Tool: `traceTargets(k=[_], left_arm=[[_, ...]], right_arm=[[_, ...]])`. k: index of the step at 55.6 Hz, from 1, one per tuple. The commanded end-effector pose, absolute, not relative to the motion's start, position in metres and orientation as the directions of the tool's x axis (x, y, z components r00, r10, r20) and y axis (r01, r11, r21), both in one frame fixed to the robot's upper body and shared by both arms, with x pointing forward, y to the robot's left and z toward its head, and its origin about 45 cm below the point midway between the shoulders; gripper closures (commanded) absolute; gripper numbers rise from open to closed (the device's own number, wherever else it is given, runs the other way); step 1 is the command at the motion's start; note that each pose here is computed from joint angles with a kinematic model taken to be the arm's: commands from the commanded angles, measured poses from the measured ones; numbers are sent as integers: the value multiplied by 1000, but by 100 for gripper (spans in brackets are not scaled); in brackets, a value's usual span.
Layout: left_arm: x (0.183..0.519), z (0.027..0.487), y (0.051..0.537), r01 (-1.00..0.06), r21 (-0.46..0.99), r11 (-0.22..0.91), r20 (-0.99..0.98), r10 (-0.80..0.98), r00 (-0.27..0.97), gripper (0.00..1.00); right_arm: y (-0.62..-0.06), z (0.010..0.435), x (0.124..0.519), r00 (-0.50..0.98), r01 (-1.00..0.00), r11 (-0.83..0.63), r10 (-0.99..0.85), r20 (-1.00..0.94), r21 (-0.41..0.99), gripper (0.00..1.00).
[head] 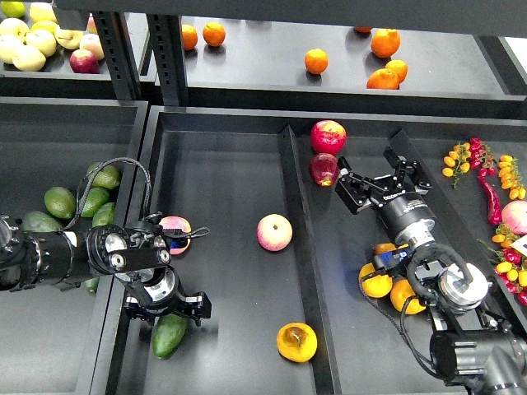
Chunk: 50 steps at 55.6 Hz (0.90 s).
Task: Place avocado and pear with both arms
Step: 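Lower the left gripper and close it on the green avocado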
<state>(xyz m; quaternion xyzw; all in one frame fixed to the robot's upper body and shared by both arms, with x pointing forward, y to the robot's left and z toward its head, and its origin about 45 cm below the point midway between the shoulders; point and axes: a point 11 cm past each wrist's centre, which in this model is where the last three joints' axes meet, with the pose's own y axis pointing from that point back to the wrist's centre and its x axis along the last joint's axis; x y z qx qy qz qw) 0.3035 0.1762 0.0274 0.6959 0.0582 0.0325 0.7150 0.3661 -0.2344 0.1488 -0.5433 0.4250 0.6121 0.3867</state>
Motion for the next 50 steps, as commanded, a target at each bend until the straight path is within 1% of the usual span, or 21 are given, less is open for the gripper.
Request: traceTargets(k=[1, 13, 19, 22, 25, 26, 27, 28, 29, 33, 44, 50], left_arm=[[302, 26, 176, 39, 999, 33, -43, 134, 990, 13], [302, 26, 175, 38, 999, 37, -43, 136, 990, 22], [302, 26, 175, 38, 999, 38, -43, 139, 989, 32], [303, 26, 175, 37, 998, 41, -43, 145, 988, 39], [308, 27, 178, 27, 999, 47, -34, 173, 984, 51], [309, 27, 178, 24, 998, 51, -33, 183, 982, 57], [311, 27, 178, 19, 998, 58, -30, 201, 979, 66], [312, 27, 178, 17, 998, 64, -30, 210, 977, 69], [314, 27, 178, 14, 997, 73, -30, 226, 974, 75], [318, 27, 179, 2, 995, 99, -30, 282, 959, 88], [319, 26, 180, -1, 994, 106, -31, 299, 954, 93], [326, 33, 173, -13, 991, 131, -28, 307, 951, 93]], right_arm=[[-234, 149, 366, -111, -935, -340, 11, -994, 101, 0], [-234, 149, 366, -111, -935, -340, 11, -994, 100, 0], [-234, 149, 366, -111, -935, -340, 11, -994, 100, 0], [-234, 149, 366, -111, -935, -340, 11, -994, 100, 0], [-235, 149, 366, -109, -936, -339, 12, -994, 98, 0], [-235, 149, 366, -109, -936, -339, 12, -994, 98, 0], [-235, 149, 366, -109, -936, -339, 12, -994, 98, 0], [-235, 149, 366, -109, -936, -339, 12, -994, 98, 0], [-235, 149, 366, -109, -936, -339, 12, -994, 98, 0], [-235, 149, 366, -110, -936, -339, 12, -994, 100, 0], [-234, 148, 365, -111, -935, -341, 11, -994, 101, 0], [-234, 148, 365, -111, -935, -341, 11, -994, 101, 0]])
